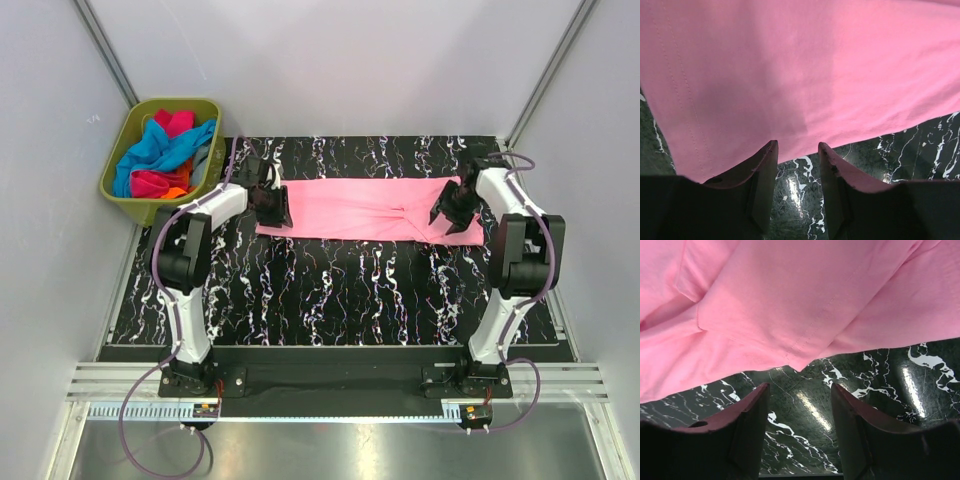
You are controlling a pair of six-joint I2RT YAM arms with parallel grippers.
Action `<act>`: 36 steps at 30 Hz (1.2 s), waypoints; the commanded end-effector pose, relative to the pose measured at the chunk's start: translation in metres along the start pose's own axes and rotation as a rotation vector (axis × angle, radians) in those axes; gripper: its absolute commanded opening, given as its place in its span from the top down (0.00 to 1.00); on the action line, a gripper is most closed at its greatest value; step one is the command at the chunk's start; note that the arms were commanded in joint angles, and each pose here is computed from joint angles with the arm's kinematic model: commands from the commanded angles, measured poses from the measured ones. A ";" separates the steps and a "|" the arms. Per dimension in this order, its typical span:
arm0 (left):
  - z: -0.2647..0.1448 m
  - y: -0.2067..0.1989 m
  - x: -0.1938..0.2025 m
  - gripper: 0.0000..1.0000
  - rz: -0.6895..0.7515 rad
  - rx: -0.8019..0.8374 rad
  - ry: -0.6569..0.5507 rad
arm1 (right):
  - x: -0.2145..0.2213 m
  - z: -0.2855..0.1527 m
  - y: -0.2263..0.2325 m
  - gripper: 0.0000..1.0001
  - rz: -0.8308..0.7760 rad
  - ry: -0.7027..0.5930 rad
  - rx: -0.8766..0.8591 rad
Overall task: Fold and stack the t-shirts
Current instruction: Fold the tshirt
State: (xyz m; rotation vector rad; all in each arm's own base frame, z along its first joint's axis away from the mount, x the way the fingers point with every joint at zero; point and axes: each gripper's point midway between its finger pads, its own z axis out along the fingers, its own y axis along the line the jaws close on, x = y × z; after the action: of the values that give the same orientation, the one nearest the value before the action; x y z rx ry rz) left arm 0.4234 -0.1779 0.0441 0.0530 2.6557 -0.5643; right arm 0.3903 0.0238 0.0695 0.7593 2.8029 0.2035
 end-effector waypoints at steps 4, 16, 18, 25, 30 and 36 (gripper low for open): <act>0.003 0.004 0.000 0.58 0.036 -0.010 -0.003 | -0.033 -0.014 -0.020 0.40 0.124 -0.063 -0.067; 0.005 0.019 -0.007 0.58 0.016 -0.059 0.011 | -0.063 0.005 -0.079 0.47 0.384 -0.107 -0.038; 0.009 0.019 -0.006 0.59 0.010 -0.058 0.027 | -0.061 0.014 -0.088 0.54 0.417 -0.103 -0.028; 0.020 0.029 0.029 0.60 -0.039 -0.070 0.133 | -0.052 0.040 -0.120 0.78 0.548 -0.062 0.026; 0.023 0.033 0.053 0.61 -0.060 -0.073 0.192 | -0.038 0.048 -0.153 0.78 0.618 -0.036 0.083; 0.020 0.022 0.083 0.62 -0.039 -0.056 0.249 | -0.012 0.036 -0.186 0.78 0.695 -0.027 0.134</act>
State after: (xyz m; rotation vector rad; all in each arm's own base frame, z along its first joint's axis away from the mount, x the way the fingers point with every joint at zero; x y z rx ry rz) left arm 0.4148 -0.1725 0.0218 0.0444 2.7129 -0.5689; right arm 0.3611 -0.1183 0.0136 1.6256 2.4246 0.3025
